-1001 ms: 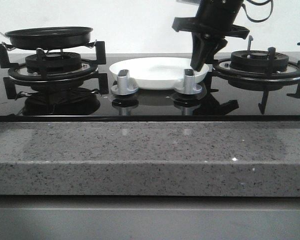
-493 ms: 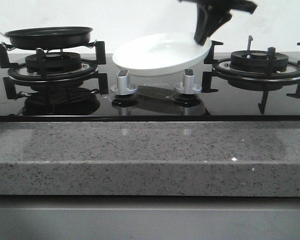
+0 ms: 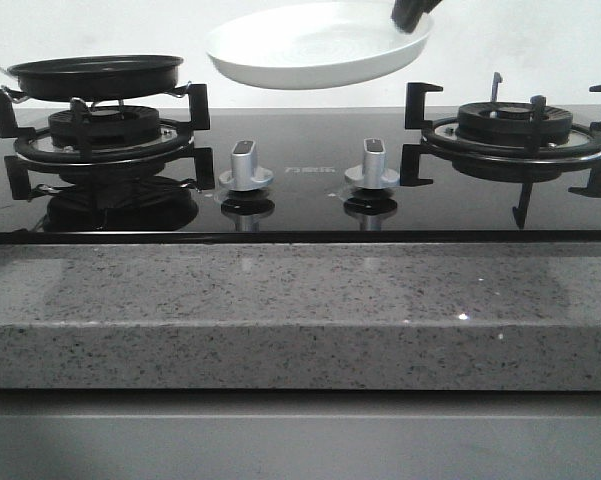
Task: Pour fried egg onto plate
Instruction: 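Lift the white plate with the right gripper toward the frying pan, then grasp the pale green pan handle with the left gripper and lift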
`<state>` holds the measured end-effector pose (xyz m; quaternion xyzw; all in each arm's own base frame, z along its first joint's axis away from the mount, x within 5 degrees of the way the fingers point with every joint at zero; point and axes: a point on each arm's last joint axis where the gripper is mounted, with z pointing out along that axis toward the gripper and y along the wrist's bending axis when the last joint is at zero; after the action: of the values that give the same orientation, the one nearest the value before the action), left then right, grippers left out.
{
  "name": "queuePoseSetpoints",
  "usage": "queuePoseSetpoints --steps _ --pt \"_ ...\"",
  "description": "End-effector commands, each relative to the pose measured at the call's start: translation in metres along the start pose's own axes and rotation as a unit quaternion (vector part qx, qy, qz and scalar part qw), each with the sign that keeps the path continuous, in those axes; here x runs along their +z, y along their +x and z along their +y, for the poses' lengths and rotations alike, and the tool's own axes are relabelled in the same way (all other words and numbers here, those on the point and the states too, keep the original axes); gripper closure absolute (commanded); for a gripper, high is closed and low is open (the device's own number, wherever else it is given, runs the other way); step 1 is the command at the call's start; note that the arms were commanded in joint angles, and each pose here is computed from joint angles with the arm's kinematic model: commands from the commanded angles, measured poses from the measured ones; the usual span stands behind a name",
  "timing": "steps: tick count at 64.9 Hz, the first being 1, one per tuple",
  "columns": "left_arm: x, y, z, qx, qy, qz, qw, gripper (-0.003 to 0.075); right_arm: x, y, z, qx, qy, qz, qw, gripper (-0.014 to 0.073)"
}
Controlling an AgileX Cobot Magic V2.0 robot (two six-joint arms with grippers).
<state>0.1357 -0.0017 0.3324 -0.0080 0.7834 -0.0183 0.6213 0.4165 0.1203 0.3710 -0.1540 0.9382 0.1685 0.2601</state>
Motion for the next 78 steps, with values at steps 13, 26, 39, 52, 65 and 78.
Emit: queuePoseSetpoints --steps 13,26,39,52,65,78 --pt "-0.003 -0.02 -0.001 -0.004 0.003 -0.059 0.998 0.0104 -0.036 0.047 0.032 -0.01 -0.022 -0.075 0.997 0.0656" --pt "-0.003 -0.019 -0.001 -0.004 0.003 -0.058 0.998 0.0104 -0.024 0.081 0.029 0.01 -0.016 -0.067 0.998 0.0656" --pt "-0.003 -0.019 -0.001 -0.004 0.003 -0.057 0.998 0.0104 -0.021 0.087 0.03 0.022 -0.027 -0.062 0.997 0.0656" --pt "-0.003 -0.019 -0.001 -0.004 0.003 -0.057 0.998 0.0104 -0.021 0.088 0.031 0.024 -0.032 -0.052 0.998 0.0656" --pt "-0.003 -0.019 -0.001 -0.004 0.003 -0.057 0.998 0.0104 -0.02 0.088 0.03 0.024 -0.032 -0.051 0.998 0.0656" --pt "-0.003 -0.021 -0.001 -0.009 0.003 -0.063 0.998 0.0104 -0.02 0.088 0.03 0.024 -0.032 -0.051 0.998 0.0656"
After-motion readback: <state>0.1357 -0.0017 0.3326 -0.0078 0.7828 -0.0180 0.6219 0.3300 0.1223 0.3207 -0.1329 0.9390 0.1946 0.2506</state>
